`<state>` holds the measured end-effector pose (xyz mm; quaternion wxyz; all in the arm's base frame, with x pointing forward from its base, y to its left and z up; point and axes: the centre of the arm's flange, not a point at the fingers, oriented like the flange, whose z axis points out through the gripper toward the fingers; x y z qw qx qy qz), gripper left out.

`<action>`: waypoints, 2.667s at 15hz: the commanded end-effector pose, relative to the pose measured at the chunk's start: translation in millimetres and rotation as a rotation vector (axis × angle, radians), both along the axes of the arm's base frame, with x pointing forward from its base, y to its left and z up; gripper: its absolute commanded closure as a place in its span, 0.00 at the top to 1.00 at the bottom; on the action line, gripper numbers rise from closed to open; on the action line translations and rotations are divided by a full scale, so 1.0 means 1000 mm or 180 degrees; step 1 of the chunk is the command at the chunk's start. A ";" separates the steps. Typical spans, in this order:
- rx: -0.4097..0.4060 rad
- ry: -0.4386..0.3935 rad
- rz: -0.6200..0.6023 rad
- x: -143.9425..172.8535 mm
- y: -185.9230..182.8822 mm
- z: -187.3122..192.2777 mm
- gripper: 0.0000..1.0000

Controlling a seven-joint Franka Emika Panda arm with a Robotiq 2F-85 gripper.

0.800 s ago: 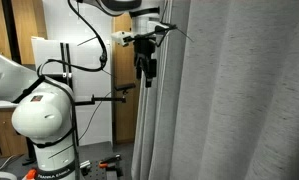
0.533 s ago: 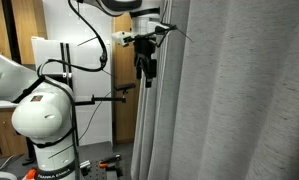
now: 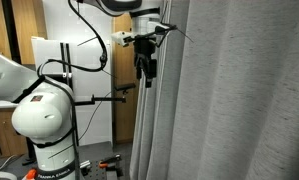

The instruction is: Slide the curtain to the left

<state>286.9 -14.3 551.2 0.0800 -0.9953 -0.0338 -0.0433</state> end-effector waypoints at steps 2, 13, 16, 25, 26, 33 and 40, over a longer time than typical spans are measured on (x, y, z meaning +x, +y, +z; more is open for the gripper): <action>0.0000 0.0000 0.0000 0.000 0.000 0.000 1.00; 0.0000 0.0000 0.0000 0.000 0.000 0.000 1.00; 0.0000 0.0000 0.0000 0.000 0.000 0.000 1.00; -0.0010 -0.0222 -0.0281 0.036 -0.033 -0.001 1.00; -0.0016 -0.0275 -0.0343 0.043 -0.041 -0.001 1.00; -0.0121 -0.0695 -0.0801 0.083 -0.104 0.003 1.00; -0.0375 -0.1072 -0.1119 0.098 -0.159 0.012 1.00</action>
